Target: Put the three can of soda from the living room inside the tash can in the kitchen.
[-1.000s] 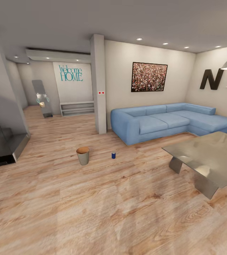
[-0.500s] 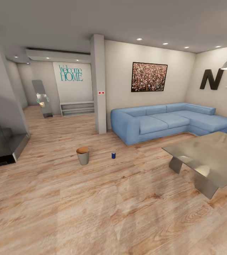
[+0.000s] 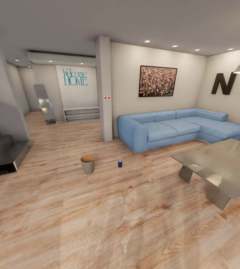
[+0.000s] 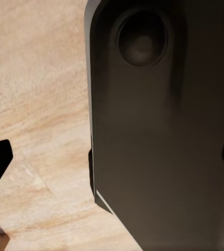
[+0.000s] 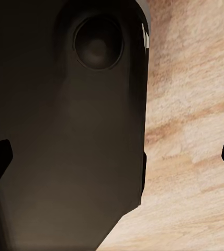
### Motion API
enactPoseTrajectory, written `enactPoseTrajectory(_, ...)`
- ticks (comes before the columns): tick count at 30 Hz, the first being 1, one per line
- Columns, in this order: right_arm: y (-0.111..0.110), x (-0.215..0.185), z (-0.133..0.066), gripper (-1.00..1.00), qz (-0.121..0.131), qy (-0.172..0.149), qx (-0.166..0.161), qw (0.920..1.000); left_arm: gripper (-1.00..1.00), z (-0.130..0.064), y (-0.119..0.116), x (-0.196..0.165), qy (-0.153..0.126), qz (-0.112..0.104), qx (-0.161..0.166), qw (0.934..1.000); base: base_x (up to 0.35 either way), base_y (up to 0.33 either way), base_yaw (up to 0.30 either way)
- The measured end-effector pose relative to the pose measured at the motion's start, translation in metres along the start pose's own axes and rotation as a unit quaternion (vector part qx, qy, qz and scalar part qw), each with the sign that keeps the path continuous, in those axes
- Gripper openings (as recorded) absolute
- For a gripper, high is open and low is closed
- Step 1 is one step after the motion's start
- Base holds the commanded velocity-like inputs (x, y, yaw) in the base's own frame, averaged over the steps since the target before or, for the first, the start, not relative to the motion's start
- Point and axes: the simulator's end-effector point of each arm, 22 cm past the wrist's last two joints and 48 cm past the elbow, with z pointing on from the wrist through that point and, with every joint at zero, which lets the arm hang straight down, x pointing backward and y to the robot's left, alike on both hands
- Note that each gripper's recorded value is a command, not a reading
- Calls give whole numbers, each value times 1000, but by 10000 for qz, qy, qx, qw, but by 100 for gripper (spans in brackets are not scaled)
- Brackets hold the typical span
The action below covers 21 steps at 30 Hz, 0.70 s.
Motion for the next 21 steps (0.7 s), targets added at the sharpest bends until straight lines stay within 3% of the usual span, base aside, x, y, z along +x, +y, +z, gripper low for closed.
enactPoseTrajectory(21, 0, 0, 0, 100, 2, 1, 0, 10000, 100, 0, 0, 0, 1, 0, 0, 10000, 0, 0, 0)
